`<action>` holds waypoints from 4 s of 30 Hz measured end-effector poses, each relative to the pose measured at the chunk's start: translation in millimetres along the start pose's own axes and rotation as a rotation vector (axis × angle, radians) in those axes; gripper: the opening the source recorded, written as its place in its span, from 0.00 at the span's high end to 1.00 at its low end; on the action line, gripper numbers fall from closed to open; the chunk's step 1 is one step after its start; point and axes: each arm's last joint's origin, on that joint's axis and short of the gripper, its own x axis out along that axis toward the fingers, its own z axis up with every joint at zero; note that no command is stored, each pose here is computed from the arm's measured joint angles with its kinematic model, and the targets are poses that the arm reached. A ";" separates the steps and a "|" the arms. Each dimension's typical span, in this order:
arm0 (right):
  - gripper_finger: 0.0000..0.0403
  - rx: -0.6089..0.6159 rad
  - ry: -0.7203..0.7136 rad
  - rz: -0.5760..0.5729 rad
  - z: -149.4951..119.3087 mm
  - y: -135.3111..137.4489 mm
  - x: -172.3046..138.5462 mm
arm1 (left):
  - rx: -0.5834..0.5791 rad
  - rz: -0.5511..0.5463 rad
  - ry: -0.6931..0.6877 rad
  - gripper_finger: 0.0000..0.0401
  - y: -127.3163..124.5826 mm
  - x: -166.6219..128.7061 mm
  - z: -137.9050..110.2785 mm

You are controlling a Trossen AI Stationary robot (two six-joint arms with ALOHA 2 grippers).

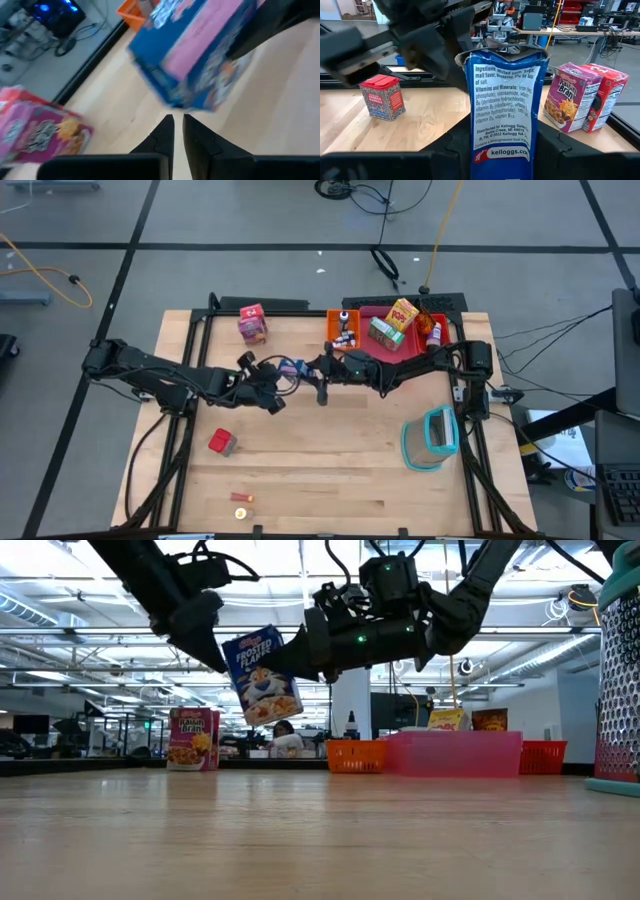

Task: Pick & Place Kitchen Items
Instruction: Put the blue cereal box into the pink bin

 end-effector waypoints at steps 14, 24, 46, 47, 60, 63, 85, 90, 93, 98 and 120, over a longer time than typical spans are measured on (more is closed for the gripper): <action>0.68 -0.028 0.069 -0.093 24.9 -16.2 -46.2 | -0.052 0.167 0.063 0.88 10.9 -0.8 -12.6; 0.68 -0.024 0.041 -0.340 12.8 -19.4 -135.3 | -0.065 0.159 0.051 0.88 9.4 -1.3 -11.7; 0.68 0.062 0.029 -0.884 -43.7 -18.7 -235.8 | -0.093 0.136 0.015 0.88 6.9 -0.7 -7.3; 0.68 0.064 0.032 -0.885 -44.9 -18.6 -236.4 | -0.093 0.136 0.015 0.88 6.9 -0.7 -7.3; 0.68 0.139 0.009 -0.956 -54.9 -18.5 -244.5 | -0.102 0.133 0.010 0.88 6.5 -0.6 -6.7; 0.68 0.152 0.006 -0.963 -55.8 -18.5 -244.9 | -0.102 0.133 0.009 0.88 6.5 -0.6 -6.6; 0.68 0.195 0.052 -0.963 -66.3 -18.3 -241.9 | -0.119 0.123 -0.009 0.88 5.4 -0.4 -4.4; 0.68 0.210 0.077 -0.957 -71.2 -16.5 -240.8 | -0.120 0.122 -0.010 0.88 5.3 -0.4 -4.4; 0.68 0.211 0.093 -0.951 -74.0 -15.2 -239.8 | -0.120 0.122 -0.010 0.88 5.3 -0.4 -4.4; 0.68 0.215 0.116 -0.946 -78.4 -13.6 -238.5 | -0.120 0.122 -0.010 0.88 5.3 -0.4 -4.3; 0.55 0.210 0.155 -0.921 -82.4 -12.9 -238.1 | -0.119 0.122 -0.010 0.88 5.3 -0.4 -4.4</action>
